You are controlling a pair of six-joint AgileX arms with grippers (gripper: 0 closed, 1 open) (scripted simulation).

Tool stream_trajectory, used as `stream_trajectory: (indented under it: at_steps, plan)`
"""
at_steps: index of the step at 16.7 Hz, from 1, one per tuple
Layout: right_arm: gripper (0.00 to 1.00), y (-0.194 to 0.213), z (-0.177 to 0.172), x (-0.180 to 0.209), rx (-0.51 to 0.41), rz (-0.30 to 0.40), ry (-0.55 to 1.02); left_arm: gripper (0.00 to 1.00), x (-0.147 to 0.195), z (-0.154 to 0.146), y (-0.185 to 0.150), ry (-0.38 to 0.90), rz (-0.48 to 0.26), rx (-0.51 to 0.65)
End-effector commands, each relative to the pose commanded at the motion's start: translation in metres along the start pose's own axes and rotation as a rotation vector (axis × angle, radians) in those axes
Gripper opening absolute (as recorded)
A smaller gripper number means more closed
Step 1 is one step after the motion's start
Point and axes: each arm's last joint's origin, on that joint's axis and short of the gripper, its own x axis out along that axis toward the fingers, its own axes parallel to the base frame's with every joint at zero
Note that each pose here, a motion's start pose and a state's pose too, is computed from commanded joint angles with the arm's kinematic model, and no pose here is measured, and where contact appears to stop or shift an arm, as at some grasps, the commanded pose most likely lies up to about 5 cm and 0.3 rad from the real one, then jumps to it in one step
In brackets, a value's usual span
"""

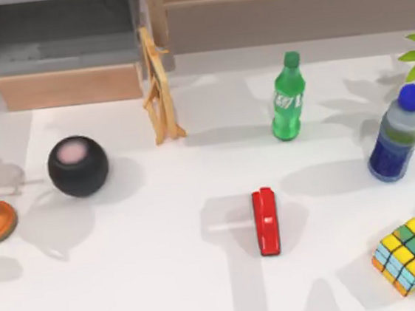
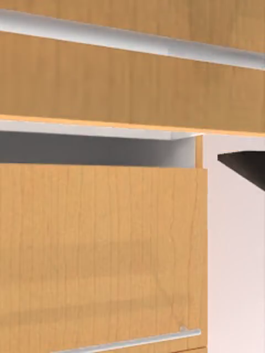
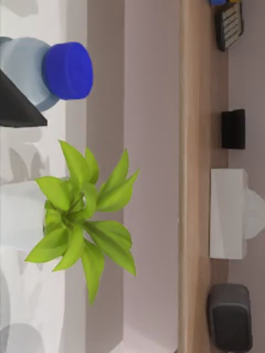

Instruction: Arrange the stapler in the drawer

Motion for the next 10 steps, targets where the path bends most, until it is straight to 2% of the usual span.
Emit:
stream_trajectory:
  at_steps: [1, 2, 10]
  plan:
    - [1.00, 0.0000, 0.0000, 0.0000, 0.000, 0.000, 0.000, 0.98, 0.0000, 0.0000, 0.0000, 0.000, 0.000, 0.000]
    - [1.00, 0.0000, 0.0000, 0.0000, 0.000, 0.000, 0.000, 1.00, 0.0000, 0.0000, 0.0000, 0.000, 0.000, 0.000]
    - [1.00, 0.0000, 0.0000, 0.0000, 0.000, 0.000, 0.000, 1.00, 0.0005, 0.0002, 0.0001, -0.001, 0.001, 0.001]
